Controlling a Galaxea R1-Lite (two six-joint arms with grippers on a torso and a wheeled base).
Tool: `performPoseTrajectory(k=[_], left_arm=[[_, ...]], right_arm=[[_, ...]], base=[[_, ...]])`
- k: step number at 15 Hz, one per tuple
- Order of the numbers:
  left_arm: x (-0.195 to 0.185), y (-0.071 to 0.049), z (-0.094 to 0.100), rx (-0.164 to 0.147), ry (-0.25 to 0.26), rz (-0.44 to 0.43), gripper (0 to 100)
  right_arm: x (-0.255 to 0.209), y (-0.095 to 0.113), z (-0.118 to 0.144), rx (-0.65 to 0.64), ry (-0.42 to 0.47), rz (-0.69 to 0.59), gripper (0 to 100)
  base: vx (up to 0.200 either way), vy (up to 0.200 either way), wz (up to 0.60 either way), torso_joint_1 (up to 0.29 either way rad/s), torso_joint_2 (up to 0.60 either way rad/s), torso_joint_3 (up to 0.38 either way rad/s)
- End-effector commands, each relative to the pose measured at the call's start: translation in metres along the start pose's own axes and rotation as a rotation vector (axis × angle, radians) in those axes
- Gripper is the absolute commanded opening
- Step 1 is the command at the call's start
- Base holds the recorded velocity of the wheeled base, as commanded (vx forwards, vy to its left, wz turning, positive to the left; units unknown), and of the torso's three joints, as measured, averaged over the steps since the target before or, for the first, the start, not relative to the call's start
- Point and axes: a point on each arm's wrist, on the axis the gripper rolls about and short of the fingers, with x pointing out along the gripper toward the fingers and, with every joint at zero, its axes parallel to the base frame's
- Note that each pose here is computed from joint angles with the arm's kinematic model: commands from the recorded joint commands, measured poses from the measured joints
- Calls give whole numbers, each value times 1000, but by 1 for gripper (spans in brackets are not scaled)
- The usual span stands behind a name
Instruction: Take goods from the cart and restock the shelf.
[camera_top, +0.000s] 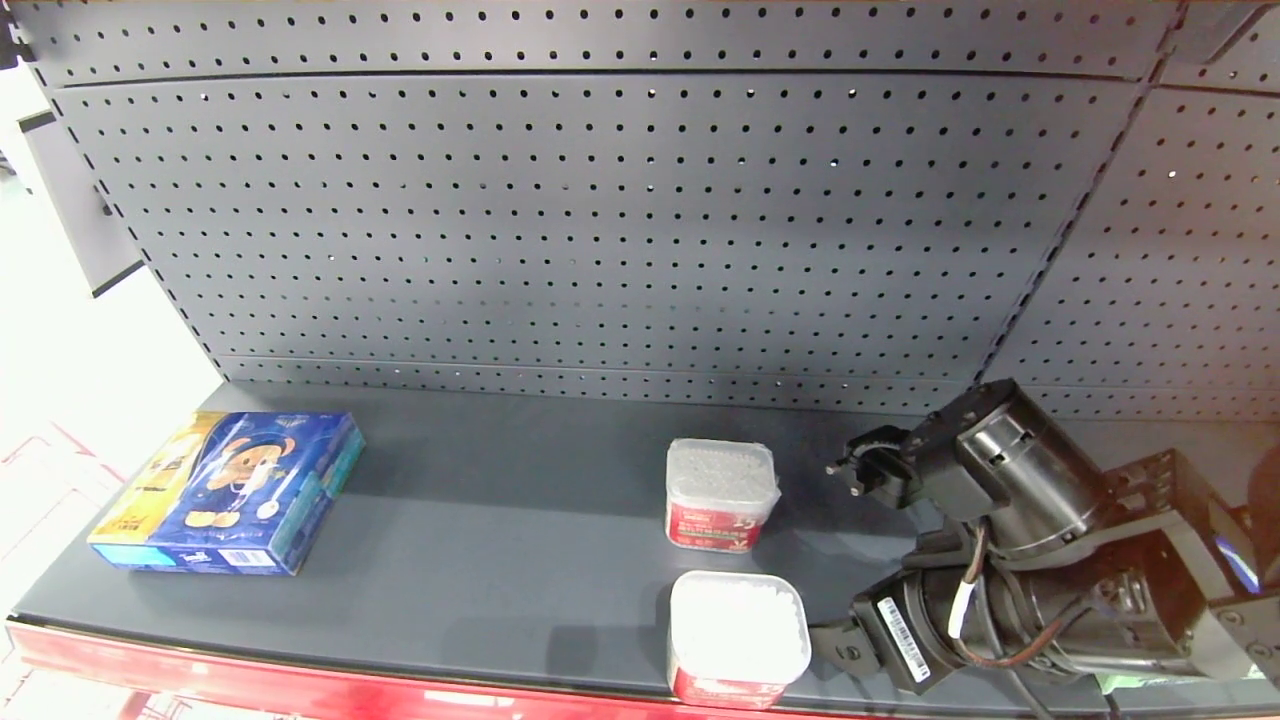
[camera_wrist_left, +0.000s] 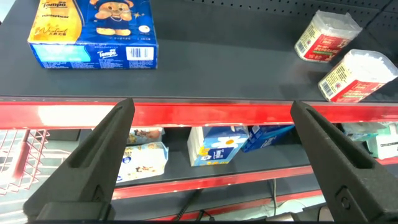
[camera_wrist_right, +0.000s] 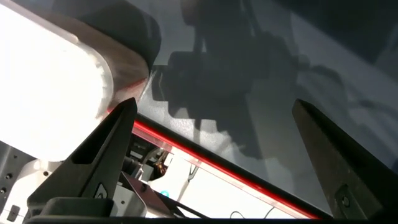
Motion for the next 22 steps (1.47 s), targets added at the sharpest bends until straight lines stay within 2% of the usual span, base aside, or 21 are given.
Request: performPoseTrajectory(k=[1,3,5,6,7,8,9,10,12,14,15,16,17,20,21,22], left_arm=[[0,0,0,0,3,1,100],[1,0,-1,2,10,-2,100],[2,0,-2,5,18,-4,100],[2,0,-3,19,19,-3,100],[4,1,-7,71,34,-3,100],[6,1,-10,107,43,-7,100],[5,2,-11,120,36,-15,100],[5,1,-12,119,35,-19,100],[4,2,-13,118,27,-16,100],[4,2,-14,117,37,26,100],[4,3,-15,118,46,59,100],[3,3,-18,113,58,155,100],[3,2,-20,100,69,207,100],[5,-3,-24,13,89,332,100],[3,-3,-30,9,66,288,100],[1,-2,-38,13,32,181,100]], right_arm=[[-12,-7,-8,12,-26,-16,100],[-35,-21,-28,30,-85,-42,100],[-70,-40,-53,78,-223,-142,100],[-91,-52,-64,124,-311,-188,100],[-111,-64,-76,179,-404,-229,100],[-127,-73,-87,211,-475,-285,100],[-142,-81,-99,221,-539,-364,100],[-158,-90,-118,217,-578,-472,100],[-181,-94,-155,241,-577,-633,100],[-186,-84,-199,331,-476,-772,100],[-183,-80,-209,354,-453,-784,100],[-171,-75,-227,393,-431,-792,100],[-159,-73,-237,405,-408,-798,100],[-112,-62,-266,492,-297,-883,100],[-107,-61,-264,457,-398,-769,100],[-99,-60,-267,357,-545,-623,100]], base=[[0,0,0,0,0,0],[0,0,0,0,0,0],[0,0,0,0,0,0],[0,0,0,0,0,0],[0,0,0,0,0,0],[0,0,0,0,0,0],[0,0,0,0,0,0],[0,0,0,0,0,0],[0,0,0,0,0,0],[0,0,0,0,0,0],[0,0,0,0,0,0],[0,0,0,0,0,0],[0,0,0,0,0,0],[0,0,0,0,0,0],[0,0,0,0,0,0],[0,0,0,0,0,0]])
